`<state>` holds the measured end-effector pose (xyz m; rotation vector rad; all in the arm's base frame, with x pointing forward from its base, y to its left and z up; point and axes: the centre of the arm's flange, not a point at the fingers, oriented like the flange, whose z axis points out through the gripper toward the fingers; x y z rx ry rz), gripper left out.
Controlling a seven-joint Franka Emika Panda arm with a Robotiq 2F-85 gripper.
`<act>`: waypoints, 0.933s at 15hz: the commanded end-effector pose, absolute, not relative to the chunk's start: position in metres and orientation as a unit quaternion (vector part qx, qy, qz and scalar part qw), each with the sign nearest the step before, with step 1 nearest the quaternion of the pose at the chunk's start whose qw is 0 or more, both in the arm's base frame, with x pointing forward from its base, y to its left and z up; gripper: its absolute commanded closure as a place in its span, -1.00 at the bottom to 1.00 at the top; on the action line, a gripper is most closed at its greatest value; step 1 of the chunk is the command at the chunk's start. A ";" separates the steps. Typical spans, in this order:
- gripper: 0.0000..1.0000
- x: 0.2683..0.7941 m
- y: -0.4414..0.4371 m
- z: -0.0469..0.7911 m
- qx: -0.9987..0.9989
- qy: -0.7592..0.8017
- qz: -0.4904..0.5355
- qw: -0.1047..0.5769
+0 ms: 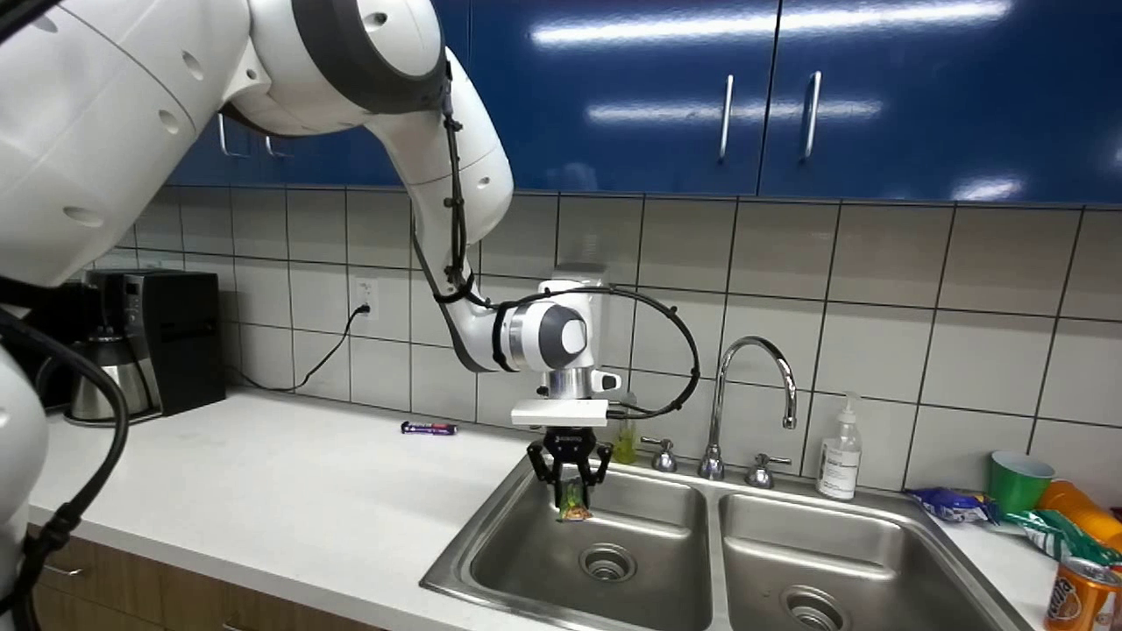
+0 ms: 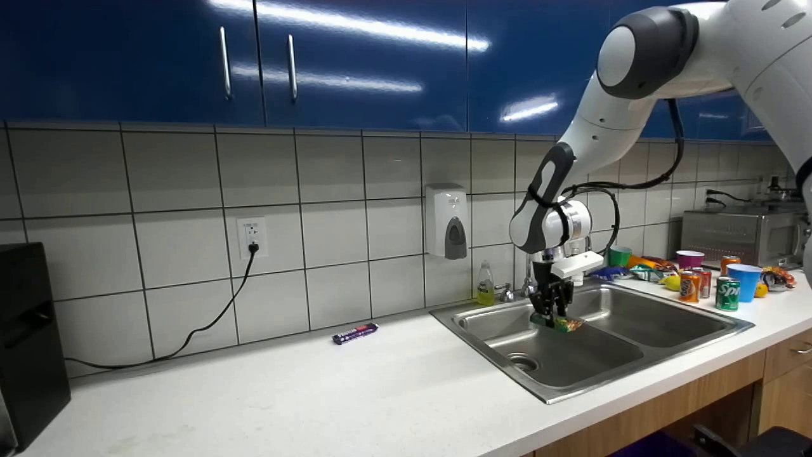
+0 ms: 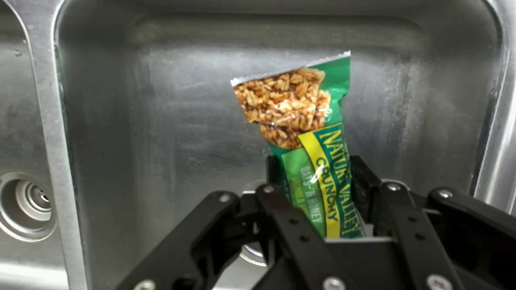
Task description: Take the packet out of the sink
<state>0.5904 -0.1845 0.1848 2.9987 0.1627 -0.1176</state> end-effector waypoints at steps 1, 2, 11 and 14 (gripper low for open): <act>0.62 0.563 -0.168 0.209 0.994 0.049 -0.035 0.087; 0.62 0.559 -0.165 0.211 0.994 0.051 -0.036 0.089; 0.62 0.538 -0.129 0.226 0.989 0.091 -0.031 0.109; 0.62 0.535 -0.112 0.222 0.986 0.120 -0.037 0.112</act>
